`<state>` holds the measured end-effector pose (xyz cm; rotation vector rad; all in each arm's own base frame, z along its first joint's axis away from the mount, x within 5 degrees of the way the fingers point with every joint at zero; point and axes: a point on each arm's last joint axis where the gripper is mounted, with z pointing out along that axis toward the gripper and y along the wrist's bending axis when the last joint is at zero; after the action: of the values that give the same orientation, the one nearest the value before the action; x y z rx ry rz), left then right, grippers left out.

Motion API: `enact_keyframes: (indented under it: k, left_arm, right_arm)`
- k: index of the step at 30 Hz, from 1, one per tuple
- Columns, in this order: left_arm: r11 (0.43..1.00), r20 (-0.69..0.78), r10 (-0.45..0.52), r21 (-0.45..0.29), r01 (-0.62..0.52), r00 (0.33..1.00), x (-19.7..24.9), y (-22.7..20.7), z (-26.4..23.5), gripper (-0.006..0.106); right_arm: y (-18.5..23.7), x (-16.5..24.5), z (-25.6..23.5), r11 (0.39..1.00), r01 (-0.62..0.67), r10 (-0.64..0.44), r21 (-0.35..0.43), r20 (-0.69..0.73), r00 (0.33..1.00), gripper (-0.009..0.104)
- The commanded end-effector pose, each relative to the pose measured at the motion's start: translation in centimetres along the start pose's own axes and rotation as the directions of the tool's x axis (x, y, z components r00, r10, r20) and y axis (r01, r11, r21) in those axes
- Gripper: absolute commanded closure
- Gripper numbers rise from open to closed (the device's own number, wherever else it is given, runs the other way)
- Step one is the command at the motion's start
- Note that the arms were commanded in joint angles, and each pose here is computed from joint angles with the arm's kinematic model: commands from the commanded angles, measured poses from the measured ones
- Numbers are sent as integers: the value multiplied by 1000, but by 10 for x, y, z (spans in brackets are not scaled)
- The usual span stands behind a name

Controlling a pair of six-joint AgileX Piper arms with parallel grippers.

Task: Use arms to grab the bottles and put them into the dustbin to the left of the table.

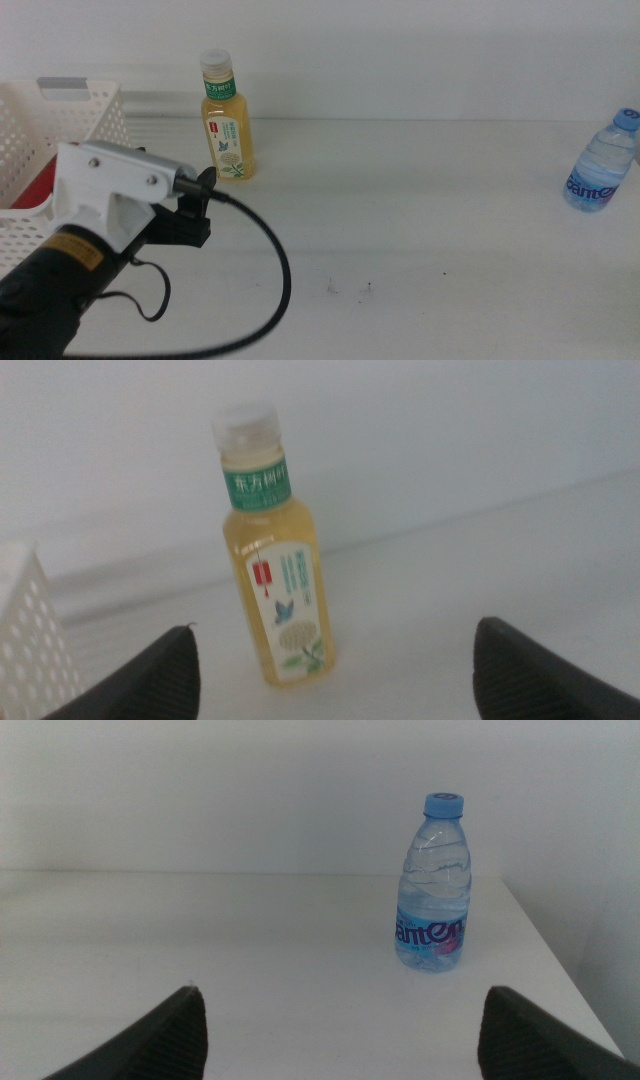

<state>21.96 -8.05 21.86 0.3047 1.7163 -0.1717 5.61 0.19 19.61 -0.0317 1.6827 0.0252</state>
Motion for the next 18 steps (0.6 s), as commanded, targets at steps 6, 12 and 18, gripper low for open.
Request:
enact_keyframes:
  k: [6, 12, 18]
  left_arm:
    - [999, 243, 18, -35, -10, 970, -4, 3, -16, 7]
    - [999, 268, -13, -25, 21, 963, -6, 3, -17, 7]
    - [983, 175, -175, -29, 183, 969, 15, 5, -13, 7]
  right_arm:
    - [0, 0, 0, 1000, 12, -12, 1, 12, 1000, 2]
    - [0, 0, 0, 1000, 12, -12, 1, 12, 1000, 2]
    - [0, 0, 0, 1000, 12, -12, 1, 12, 1000, 2]
